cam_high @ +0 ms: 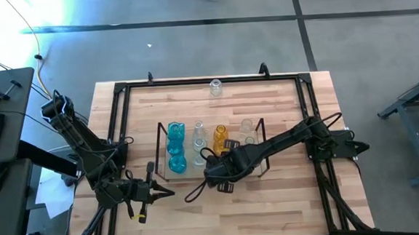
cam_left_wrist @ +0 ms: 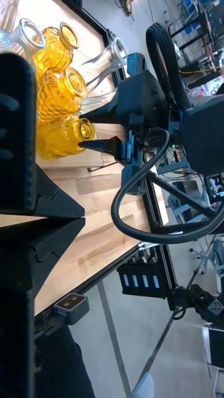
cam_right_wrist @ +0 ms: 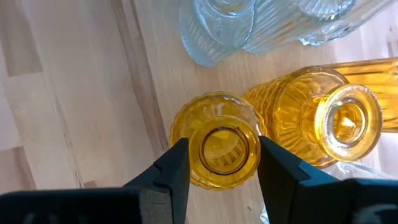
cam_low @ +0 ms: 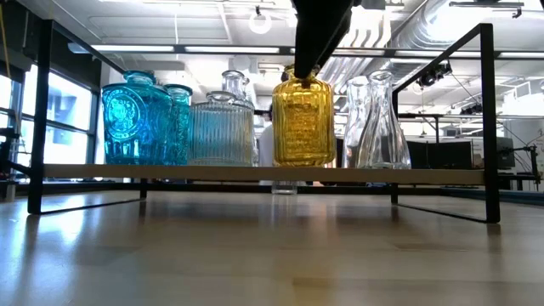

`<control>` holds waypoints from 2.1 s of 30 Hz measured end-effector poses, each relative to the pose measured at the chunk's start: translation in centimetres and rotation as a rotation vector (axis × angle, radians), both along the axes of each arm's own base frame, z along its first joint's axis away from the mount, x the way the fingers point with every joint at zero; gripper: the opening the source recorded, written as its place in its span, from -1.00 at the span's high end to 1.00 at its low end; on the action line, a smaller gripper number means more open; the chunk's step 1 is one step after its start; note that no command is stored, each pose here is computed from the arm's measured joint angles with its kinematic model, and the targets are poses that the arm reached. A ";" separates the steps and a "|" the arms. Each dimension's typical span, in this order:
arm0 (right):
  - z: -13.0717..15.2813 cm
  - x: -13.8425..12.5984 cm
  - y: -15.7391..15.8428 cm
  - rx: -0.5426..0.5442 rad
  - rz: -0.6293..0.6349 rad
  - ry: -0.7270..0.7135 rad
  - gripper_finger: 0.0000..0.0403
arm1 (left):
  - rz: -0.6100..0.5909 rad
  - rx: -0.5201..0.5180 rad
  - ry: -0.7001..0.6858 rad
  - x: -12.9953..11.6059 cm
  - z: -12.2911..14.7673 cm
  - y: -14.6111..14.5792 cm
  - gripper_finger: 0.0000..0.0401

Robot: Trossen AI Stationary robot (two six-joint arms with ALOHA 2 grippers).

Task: Sort vases onto shelf
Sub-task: Put the yellow vase on the shelf

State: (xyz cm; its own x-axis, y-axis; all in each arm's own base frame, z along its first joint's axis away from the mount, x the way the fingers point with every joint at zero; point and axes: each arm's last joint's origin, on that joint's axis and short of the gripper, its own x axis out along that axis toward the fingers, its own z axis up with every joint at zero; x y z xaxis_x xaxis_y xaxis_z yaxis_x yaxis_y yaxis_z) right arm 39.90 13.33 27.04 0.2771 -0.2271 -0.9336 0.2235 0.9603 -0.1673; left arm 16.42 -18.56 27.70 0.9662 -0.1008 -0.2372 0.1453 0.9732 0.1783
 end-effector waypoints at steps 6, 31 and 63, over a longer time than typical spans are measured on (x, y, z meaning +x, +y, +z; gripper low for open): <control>0.0 0.1 -0.1 -0.004 -0.020 -0.016 0.38 | 0.000 -0.001 0.000 0.0 0.0 0.0 1.00; 0.0 0.1 -0.1 0.032 -0.052 -0.018 0.32 | 0.002 -0.011 0.001 0.0 0.0 0.0 1.00; -0.5 0.0 -0.7 0.019 -0.096 -0.004 0.05 | 0.004 -0.019 0.001 0.0 0.0 0.0 1.00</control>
State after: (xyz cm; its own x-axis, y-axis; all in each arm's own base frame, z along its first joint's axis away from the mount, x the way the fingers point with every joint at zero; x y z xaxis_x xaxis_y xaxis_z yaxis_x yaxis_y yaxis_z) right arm 39.89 12.59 26.52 0.2585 -0.2353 -0.9369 0.3149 0.9374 -0.1485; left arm 16.43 -18.57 27.71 0.9663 -0.1014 -0.2365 0.1415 0.9770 0.1594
